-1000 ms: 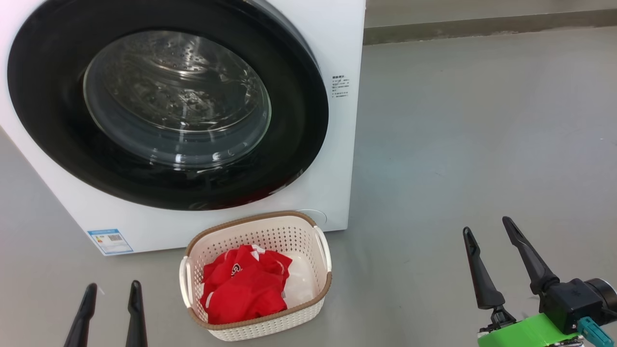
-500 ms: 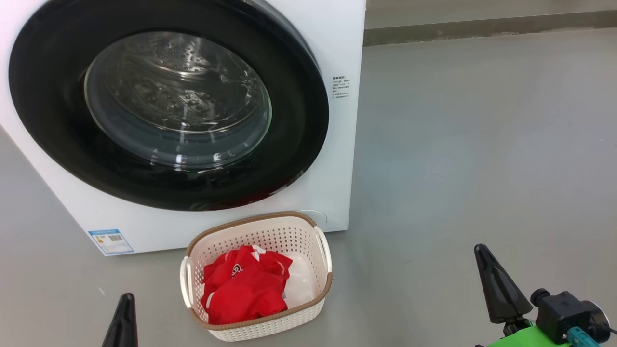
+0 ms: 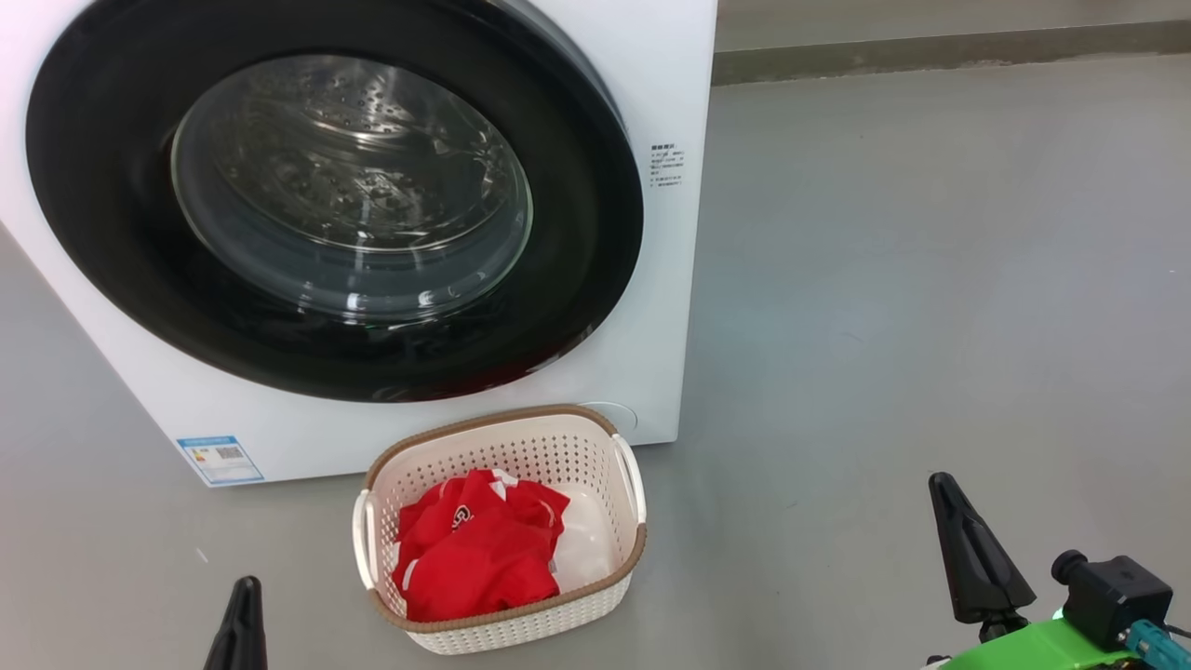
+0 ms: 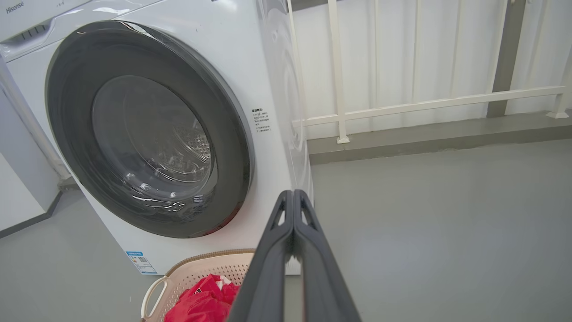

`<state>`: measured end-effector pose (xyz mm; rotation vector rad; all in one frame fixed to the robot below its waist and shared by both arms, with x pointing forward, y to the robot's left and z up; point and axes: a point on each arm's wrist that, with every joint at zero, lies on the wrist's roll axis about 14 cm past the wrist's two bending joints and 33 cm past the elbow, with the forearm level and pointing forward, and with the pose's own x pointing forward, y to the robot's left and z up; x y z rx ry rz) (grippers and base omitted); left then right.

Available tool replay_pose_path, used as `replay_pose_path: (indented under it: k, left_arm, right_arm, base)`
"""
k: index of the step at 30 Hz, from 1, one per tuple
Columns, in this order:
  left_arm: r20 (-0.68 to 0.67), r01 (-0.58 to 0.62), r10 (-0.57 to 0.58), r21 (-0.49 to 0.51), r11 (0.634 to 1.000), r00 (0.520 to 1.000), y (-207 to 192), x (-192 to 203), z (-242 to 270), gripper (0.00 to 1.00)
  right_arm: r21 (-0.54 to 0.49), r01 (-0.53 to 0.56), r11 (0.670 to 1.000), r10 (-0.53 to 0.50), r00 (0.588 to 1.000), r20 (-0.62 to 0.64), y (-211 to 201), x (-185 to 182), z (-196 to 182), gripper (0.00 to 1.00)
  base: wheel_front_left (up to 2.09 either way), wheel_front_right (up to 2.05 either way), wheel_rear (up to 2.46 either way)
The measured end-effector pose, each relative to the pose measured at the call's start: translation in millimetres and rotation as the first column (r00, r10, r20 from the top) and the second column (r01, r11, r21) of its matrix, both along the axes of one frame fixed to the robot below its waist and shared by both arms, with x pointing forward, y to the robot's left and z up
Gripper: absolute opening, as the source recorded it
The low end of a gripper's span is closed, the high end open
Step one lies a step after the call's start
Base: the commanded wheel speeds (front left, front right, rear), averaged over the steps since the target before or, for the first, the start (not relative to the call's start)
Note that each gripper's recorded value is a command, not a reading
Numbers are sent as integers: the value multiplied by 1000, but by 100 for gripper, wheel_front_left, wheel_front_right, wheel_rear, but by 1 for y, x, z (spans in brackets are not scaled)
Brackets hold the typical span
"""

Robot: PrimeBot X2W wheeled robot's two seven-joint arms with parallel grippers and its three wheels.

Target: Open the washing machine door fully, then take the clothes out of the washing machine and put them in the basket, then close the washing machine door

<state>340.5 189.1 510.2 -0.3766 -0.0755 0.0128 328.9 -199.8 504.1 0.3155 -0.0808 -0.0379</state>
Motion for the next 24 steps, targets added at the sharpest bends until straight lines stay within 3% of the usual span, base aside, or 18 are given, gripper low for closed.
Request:
replay_pose_path:
  k: [24]
  left_arm:
    - [-57, -23, 8, -262, 965, 998, 4, 7, -13, 0]
  right_arm:
    - [279, 21, 960, -9, 999, -43, -4, 7, -11, 0]
  base:
    - [0, 0, 0]
